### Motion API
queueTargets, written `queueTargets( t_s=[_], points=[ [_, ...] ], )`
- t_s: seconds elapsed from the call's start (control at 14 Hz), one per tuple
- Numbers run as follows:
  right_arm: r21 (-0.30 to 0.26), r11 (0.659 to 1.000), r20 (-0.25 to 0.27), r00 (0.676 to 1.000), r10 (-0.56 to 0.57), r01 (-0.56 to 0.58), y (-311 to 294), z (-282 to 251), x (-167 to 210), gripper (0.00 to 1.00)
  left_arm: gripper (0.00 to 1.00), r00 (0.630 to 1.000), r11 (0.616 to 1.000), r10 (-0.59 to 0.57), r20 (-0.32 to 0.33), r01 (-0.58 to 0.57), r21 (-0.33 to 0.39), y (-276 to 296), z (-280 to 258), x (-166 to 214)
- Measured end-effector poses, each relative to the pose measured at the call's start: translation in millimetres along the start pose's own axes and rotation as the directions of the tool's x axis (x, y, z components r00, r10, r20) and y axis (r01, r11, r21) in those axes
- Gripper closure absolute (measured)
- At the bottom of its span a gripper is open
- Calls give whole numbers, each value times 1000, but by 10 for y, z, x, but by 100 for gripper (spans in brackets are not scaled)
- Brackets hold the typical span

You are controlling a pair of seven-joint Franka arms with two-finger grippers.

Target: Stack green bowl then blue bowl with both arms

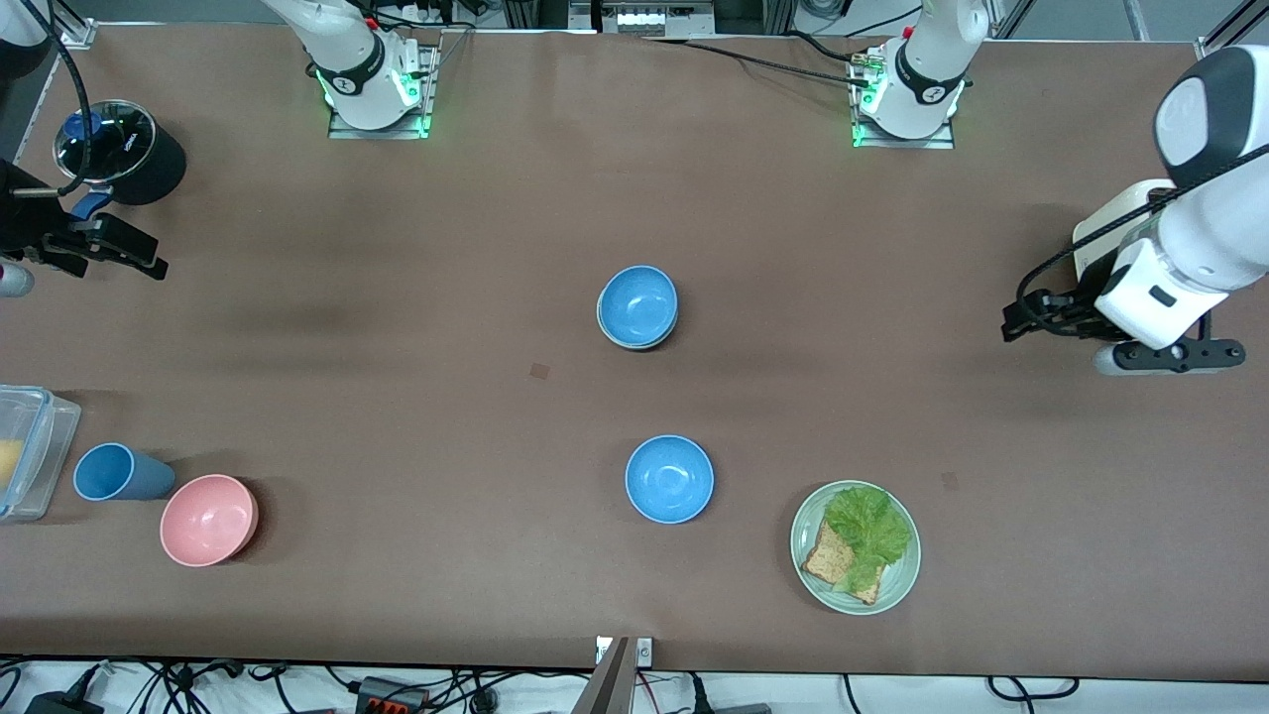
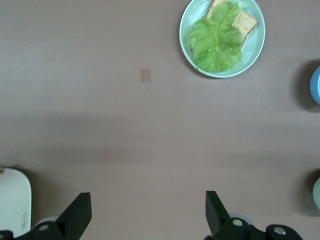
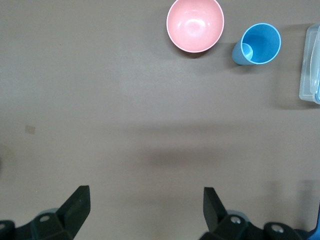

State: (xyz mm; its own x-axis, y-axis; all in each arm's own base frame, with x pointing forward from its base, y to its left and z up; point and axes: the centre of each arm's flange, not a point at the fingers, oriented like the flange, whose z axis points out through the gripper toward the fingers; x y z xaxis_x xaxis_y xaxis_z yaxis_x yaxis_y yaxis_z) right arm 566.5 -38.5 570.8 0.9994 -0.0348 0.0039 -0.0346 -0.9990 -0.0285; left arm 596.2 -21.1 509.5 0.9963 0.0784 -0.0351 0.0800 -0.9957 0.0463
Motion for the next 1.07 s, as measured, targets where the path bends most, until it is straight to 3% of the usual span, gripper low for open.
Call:
queueTargets(
  t_s=[0.43, 1.07],
  points=[
    [0, 1000, 0, 1000, -3, 3, -14, 1, 0, 0, 0, 999, 1000, 21, 48, -22, 10, 55, -388, -206],
    [0, 1000, 0, 1000, -4, 4, -21, 2, 1, 0, 0, 998, 999, 36, 42, -36, 9, 101, -452, -209]
  ],
)
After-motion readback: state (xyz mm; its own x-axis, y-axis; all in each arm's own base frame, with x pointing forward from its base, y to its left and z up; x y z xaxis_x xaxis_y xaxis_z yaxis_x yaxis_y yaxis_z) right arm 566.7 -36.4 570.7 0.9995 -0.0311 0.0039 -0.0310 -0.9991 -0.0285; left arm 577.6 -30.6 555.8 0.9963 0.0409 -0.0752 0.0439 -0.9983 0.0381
